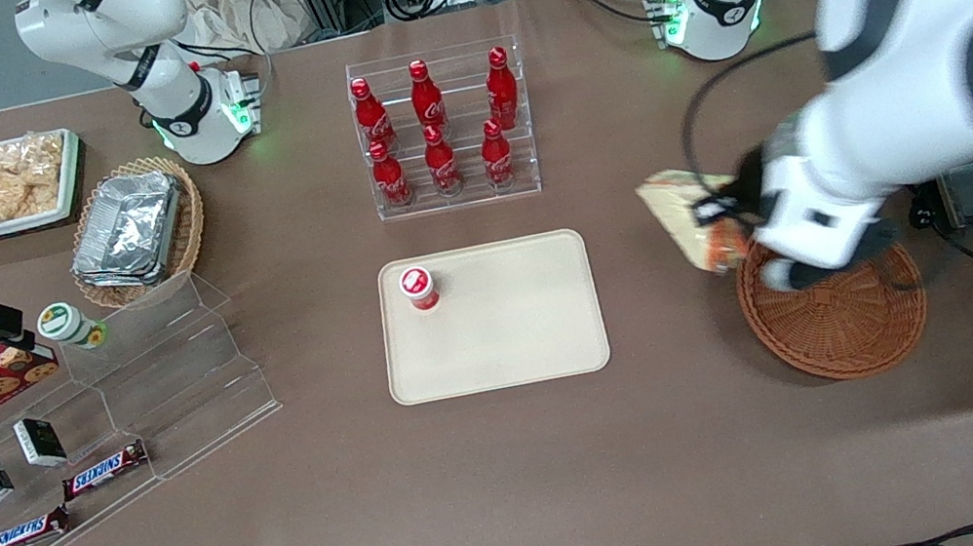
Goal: Place sandwich from basket to tray
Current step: 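Lift the sandwich and carry it with the left gripper toward the white tray, then lower the sandwich onto the white tray and open the left gripper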
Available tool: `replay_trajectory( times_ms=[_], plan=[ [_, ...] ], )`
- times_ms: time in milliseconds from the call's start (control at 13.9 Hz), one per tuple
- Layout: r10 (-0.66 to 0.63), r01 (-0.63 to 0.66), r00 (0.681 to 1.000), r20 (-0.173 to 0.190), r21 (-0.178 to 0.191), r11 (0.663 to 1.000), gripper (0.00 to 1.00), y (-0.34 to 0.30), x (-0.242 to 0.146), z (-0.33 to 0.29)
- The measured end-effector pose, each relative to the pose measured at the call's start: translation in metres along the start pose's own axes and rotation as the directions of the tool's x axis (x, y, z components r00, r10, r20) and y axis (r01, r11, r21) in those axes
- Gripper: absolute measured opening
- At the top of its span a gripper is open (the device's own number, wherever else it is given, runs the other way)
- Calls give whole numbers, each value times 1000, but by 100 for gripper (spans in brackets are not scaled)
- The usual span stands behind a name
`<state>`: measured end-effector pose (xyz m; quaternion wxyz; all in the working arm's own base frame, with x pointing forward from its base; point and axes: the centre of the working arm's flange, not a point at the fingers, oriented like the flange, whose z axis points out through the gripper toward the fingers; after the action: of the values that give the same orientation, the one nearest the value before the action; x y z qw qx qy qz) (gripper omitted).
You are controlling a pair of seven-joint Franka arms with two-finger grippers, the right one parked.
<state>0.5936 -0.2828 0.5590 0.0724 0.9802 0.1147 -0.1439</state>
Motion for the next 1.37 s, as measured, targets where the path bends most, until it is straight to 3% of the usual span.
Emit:
replay_trajectory(
  times_ms=[144, 360, 576, 864, 1368],
  plan=[
    [46, -46, 999, 10, 29, 999, 15, 40, -9, 38],
    [98, -103, 993, 63, 92, 990, 15, 83, -4, 122],
    [101, -110, 992, 78, 120, 987, 15, 104, 20, 207],
    [130, -137, 989, 64, 118, 983, 15, 96, 57, 289],
    [127, -131, 991, 42, 111, 985, 16, 91, 76, 327]
  ],
)
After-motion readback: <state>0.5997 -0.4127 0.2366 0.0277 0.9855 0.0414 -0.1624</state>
